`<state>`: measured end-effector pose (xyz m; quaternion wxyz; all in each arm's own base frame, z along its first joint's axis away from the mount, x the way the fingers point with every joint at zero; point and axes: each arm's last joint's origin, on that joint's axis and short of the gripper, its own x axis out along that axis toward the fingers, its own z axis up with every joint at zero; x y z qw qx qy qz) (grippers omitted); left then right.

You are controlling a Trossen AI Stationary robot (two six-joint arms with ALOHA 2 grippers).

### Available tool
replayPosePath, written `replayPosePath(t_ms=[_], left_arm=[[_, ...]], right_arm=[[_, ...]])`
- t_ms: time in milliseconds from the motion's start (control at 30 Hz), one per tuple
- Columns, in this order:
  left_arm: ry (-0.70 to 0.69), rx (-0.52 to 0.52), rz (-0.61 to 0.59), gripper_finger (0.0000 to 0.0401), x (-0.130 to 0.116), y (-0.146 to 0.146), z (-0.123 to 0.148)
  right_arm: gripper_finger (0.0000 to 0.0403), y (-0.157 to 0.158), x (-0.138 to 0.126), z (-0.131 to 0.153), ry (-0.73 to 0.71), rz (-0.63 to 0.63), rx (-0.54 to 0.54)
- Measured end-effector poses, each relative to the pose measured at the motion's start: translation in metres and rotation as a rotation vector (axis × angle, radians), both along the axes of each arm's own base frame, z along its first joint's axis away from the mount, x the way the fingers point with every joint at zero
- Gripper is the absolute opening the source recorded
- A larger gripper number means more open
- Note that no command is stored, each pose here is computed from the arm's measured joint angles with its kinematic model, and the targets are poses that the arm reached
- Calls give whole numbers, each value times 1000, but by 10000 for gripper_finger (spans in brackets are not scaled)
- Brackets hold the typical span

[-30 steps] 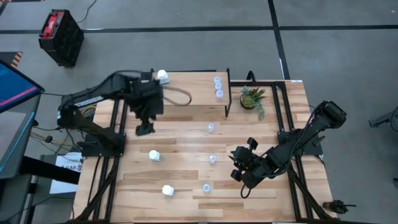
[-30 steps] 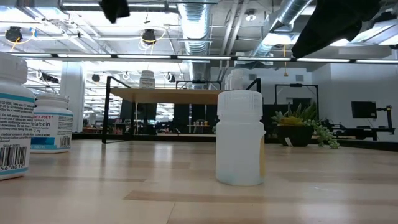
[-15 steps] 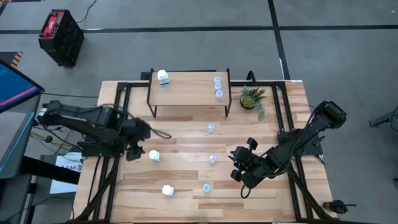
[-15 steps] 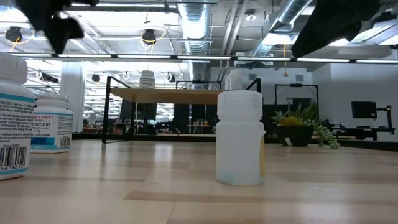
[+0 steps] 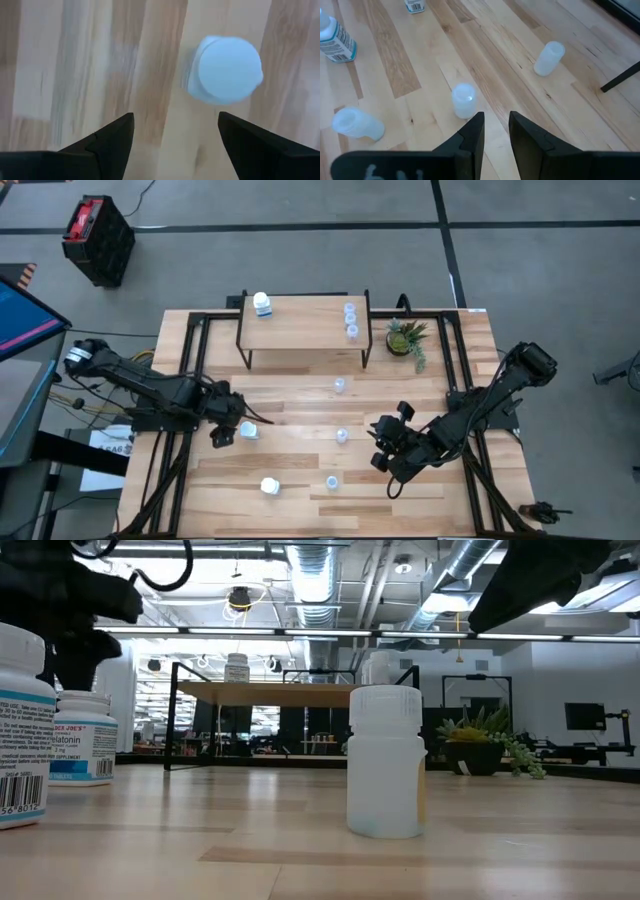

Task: Pick and place medicine bottles onto shelf by color
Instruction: Put the white pill bottle on the shelf aligned with the other white pill bottle

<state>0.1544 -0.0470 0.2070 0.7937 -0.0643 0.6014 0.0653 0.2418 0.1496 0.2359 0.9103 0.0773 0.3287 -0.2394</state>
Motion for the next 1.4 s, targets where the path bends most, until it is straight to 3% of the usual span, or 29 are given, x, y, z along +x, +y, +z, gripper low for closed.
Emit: replayPosePath(t_ms=[400,733,1100,1400], left_arm=[[54,11,-51,274,23,-9,-27],[-12,19,-142,274,46,-17,-42],[-64,40,4,274,50,-16,-39],[-110,52,17,274,54,-16,-37]], right_arm=[[111,-1,-1,0,7,0,-5],[111,-1,-1,-1,11,-1,-8],[111,-1,-1,-1,10,0,-8],[111,0,-1,-1,23,10,10]])
